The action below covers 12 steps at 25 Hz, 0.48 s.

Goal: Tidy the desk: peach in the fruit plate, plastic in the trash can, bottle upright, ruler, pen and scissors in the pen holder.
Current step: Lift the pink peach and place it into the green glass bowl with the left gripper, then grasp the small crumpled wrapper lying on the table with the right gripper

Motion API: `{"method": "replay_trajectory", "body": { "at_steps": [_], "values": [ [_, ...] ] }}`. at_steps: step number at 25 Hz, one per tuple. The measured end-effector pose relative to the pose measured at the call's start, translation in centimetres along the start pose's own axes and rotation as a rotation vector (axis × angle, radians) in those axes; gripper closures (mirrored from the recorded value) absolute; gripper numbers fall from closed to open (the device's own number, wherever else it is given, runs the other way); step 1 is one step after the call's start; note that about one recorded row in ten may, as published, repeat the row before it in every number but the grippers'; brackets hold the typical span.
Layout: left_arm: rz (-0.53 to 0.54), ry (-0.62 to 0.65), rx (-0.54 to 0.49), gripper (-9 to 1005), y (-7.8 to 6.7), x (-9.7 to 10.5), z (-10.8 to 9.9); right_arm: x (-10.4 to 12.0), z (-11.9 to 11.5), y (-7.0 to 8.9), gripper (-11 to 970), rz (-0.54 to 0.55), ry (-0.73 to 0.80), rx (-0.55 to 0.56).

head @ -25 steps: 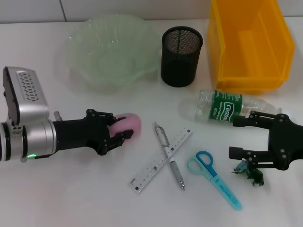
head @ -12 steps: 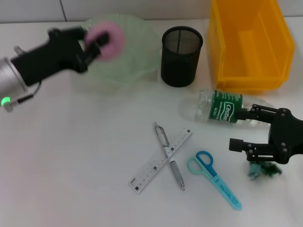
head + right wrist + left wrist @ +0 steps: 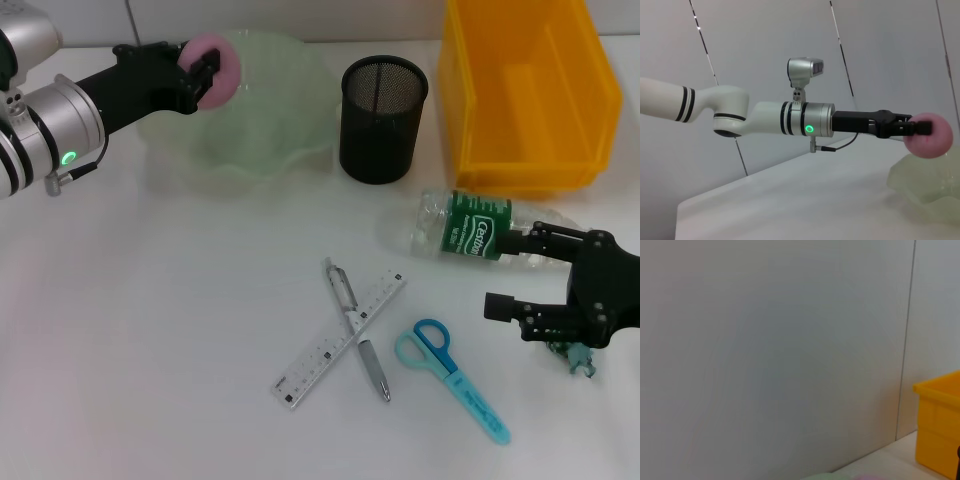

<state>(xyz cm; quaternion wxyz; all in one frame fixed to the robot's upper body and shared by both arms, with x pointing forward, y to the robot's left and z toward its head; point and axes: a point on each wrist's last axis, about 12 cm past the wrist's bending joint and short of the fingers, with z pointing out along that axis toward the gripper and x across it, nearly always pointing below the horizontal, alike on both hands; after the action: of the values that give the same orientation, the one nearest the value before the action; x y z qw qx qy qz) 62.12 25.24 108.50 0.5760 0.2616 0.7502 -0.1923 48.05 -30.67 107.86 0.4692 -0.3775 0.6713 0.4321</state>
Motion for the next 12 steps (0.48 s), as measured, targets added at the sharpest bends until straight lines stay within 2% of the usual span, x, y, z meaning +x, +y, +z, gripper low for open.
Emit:
{"method": "replay_trajectory", "body": {
  "at_steps": [1,9,12],
  "values": [
    [-0.006,0.005,-0.008,834,-0.04,0.08,0.19,0.00,-0.01,0.01,120,0.002,0.000,0.000],
    [-0.014,-0.013,0.024,476,-0.41,-0.01,0.05,-0.11,0.03,-0.09,120,0.004,-0.004,0.004],
    [-0.025,-0.054,0.085,412,-0.83,-0.34,-0.50,-0.53,-0.14,-0.20,120,-0.001,-0.053,0.021]
  ]
}}
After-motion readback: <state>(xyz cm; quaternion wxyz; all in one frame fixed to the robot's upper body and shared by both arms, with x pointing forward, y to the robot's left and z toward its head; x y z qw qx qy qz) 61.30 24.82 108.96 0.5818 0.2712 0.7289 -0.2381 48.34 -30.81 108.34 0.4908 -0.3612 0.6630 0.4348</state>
